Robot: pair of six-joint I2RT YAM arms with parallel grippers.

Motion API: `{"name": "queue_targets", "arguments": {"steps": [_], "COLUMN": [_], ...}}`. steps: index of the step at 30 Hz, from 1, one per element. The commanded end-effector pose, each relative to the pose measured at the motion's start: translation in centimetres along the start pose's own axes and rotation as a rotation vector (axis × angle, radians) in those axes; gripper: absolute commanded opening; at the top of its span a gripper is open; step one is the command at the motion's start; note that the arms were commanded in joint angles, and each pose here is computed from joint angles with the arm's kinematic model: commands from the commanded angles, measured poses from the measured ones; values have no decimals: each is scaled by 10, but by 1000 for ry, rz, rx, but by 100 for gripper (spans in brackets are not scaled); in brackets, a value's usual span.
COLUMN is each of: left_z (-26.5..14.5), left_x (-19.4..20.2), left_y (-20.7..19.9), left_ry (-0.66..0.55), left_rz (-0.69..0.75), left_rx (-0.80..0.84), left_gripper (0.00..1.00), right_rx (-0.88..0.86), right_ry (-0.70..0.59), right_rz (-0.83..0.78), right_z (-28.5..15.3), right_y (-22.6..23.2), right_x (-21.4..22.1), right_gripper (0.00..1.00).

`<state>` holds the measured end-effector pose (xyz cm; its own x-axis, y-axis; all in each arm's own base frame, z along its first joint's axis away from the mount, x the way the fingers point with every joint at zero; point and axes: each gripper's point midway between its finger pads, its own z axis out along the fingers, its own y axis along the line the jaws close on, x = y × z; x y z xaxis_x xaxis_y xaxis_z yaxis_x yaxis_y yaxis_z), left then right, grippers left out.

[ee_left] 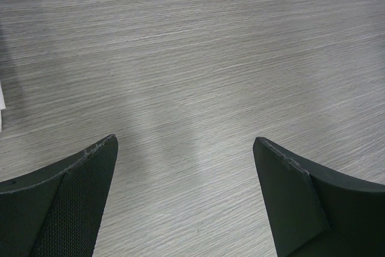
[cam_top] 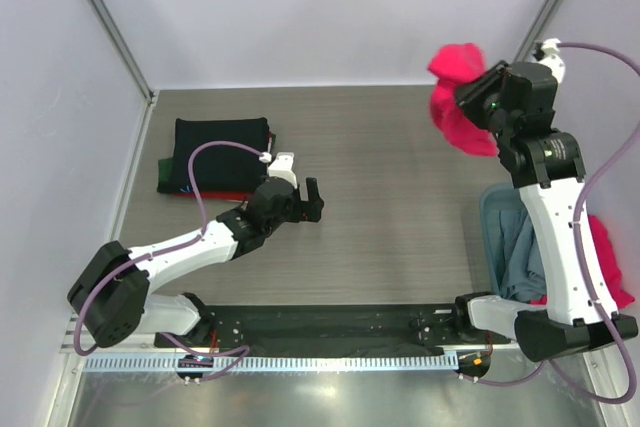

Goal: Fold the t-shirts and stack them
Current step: Move the tshirt to the center of the board, then flatten the tshirt out

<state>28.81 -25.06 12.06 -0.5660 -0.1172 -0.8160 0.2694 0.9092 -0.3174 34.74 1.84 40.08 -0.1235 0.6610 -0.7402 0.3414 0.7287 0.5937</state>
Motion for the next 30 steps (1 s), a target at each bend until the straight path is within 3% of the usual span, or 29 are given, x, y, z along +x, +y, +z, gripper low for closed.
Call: {"name": "queue_targets", "arguments": {"steps": [1, 2, 4, 7, 13, 19, 22, 24, 26, 30], "left_z": [0, 0, 0, 0, 4, 15, 29, 44, 55, 76], "left_x": [-20, -21, -22, -22, -21, -27, -31, -21, -35, -18], "left_y": [-4, -4, -4, -4, 9, 26, 37, 47, 49, 66], "left_ry": [-55, -55, -60, -59, -61, -68, -19, 77, 88, 183], "left_rz": [-6, -6, -7, -5, -9, 24, 57, 63, 41, 70], "left_rx": [-5, -7, -6, -8, -88, -222, -329, -360, -370, -451], "left_gripper": [94, 94, 94, 94, 94, 94, 94, 93, 93, 93], "right_rx": [-236, -255, -196, -124, -249, -248, -278, -288, -284, -275], "right_ry": [193, 244, 301, 324, 422, 386, 368, 360, 351, 322], "right_rz": [-127, -138, -166, -209, -240, -214, -222, -229, -236, -237], "right_z": [-9, -6, 5, 17, 24, 38, 40, 38, 36, 34], "right_y": [43, 43, 20, -13, -29, -35, -28, -27, -32, -42], "right_x": [38, 52, 77, 104, 160, 176, 178, 178, 179, 181], "right_gripper": [41, 73, 77, 78, 76, 73, 72, 72, 72, 72]}}
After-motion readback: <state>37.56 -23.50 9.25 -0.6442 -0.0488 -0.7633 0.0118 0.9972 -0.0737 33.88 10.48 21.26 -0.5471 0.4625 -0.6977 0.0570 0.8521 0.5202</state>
